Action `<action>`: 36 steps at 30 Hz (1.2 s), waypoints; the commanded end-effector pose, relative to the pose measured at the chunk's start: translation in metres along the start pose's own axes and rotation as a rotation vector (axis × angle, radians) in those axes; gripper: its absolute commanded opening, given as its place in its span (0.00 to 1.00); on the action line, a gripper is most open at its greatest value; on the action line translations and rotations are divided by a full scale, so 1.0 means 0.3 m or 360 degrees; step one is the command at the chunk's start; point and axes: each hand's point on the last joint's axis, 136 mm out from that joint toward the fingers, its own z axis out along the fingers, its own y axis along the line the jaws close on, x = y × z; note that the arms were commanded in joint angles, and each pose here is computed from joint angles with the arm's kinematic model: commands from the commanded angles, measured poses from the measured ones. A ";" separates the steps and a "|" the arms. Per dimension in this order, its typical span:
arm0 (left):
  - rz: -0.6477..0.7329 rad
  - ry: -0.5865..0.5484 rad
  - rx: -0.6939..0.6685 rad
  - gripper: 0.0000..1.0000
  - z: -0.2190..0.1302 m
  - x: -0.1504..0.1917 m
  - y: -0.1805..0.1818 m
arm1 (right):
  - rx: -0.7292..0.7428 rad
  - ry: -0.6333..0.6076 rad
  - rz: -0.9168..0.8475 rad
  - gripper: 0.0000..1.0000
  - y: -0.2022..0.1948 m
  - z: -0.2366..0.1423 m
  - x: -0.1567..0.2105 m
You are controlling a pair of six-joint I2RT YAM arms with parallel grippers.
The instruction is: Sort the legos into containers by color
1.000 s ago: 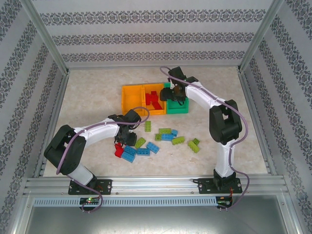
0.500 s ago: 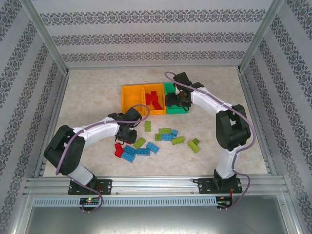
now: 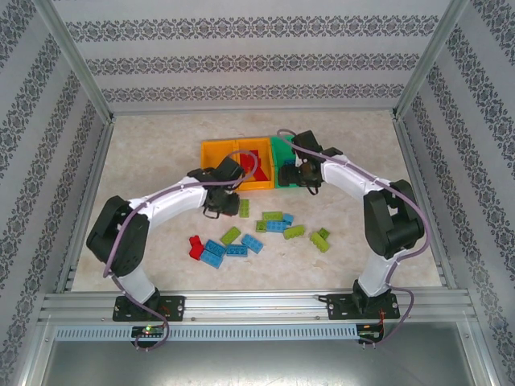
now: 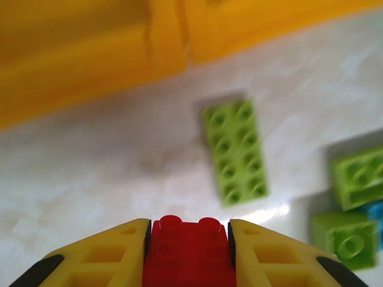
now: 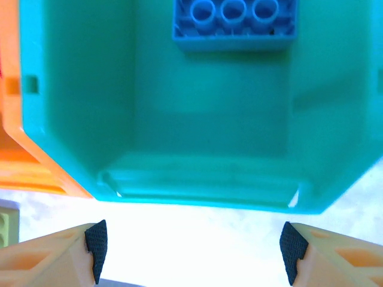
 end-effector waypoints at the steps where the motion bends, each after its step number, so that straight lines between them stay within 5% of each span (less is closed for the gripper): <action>1: 0.0058 -0.0143 0.0025 0.31 -0.020 -0.145 -0.059 | -0.0047 -0.0096 0.0030 0.78 0.010 -0.049 -0.003; 9: 0.0088 -0.0285 0.0015 0.31 0.000 -0.429 -0.106 | -0.0058 -0.0024 -0.0060 0.77 0.021 -0.075 0.117; 15: 0.0026 -0.0278 0.0019 0.32 0.075 -0.519 -0.068 | -0.0148 0.0086 -0.0206 0.75 0.061 -0.073 0.233; 20: -0.0012 -0.0287 0.0060 0.34 0.107 -0.551 -0.059 | -0.0208 0.0166 -0.0287 0.72 0.096 -0.061 0.304; 36: -0.0083 -0.0284 0.0145 0.68 0.050 -0.507 -0.071 | -0.0212 0.0285 -0.0445 0.61 0.107 -0.021 0.378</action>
